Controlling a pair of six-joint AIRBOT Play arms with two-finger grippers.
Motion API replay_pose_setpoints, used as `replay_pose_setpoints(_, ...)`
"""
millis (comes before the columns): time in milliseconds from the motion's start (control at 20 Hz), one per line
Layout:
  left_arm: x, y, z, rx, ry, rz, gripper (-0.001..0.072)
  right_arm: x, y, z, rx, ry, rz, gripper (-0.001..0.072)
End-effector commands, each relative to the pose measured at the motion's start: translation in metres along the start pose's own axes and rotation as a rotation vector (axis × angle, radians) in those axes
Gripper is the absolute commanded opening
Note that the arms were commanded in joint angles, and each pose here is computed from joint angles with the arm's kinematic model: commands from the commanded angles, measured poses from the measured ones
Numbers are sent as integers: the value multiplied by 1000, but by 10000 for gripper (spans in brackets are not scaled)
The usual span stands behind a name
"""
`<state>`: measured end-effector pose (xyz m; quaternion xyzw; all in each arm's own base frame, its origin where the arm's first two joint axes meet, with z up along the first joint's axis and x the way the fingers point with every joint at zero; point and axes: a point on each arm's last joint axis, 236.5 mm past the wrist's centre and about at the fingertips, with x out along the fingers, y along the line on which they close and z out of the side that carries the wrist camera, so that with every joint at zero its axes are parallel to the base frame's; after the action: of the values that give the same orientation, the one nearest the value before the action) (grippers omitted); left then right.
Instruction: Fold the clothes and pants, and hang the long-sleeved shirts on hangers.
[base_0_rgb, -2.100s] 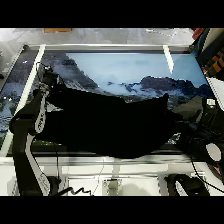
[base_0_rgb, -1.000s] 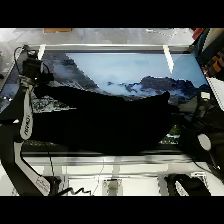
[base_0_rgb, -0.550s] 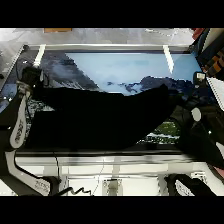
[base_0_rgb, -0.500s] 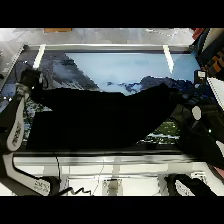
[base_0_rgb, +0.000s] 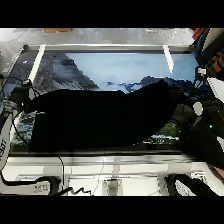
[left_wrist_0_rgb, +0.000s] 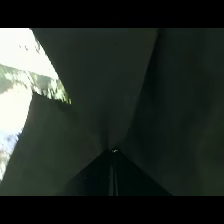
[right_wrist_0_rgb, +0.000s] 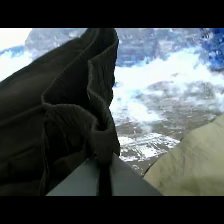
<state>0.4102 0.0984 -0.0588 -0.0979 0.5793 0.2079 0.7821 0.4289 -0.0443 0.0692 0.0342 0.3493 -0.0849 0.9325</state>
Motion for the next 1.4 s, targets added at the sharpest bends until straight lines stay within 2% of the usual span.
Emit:
replay_pose_setpoints(0,13,23,-29,7,77,60,8,0,-2,-9,0,39,-10,28)
replay_pose_setpoints(150,13,53,-39,-10,130,130,9,0,-3,-11,0,50,-13,28)
replay_pose_setpoints(300,14,79,-41,-123,148,158,38,0,-4,-14,0,62,-15,28)
replay_pose_setpoints(350,14,87,-40,-156,147,163,121,0,-4,-14,0,62,-16,28)
replay_pose_setpoints(400,13,94,-37,-177,142,166,292,0,-4,-15,0,65,-16,28)
replay_pose_setpoints(450,12,98,-32,-191,131,167,688,0,-4,-15,0,67,-17,28)
replay_pose_setpoints(500,9,103,-25,-202,112,172,715,0,-4,-15,0,67,-17,28)
replay_pose_setpoints(650,-5,115,1,-203,43,198,709,0,-4,-15,1,66,-17,28)
replay_pose_setpoints(750,-9,117,15,-280,-12,202,708,0,-4,-15,1,66,-16,28)
replay_pose_setpoints(1000,-4,67,50,-330,-139,9,707,0,-4,-15,3,66,-15,28)
replay_pose_setpoints(1150,14,43,41,-239,-97,5,707,0,-3,-15,7,67,-12,28)
replay_pose_setpoints(1250,31,27,23,-113,-28,21,707,0,-3,-16,7,68,-12,28)
replay_pose_setpoints(1350,40,30,8,-11,24,94,705,0,-3,-16,7,69,-12,28)
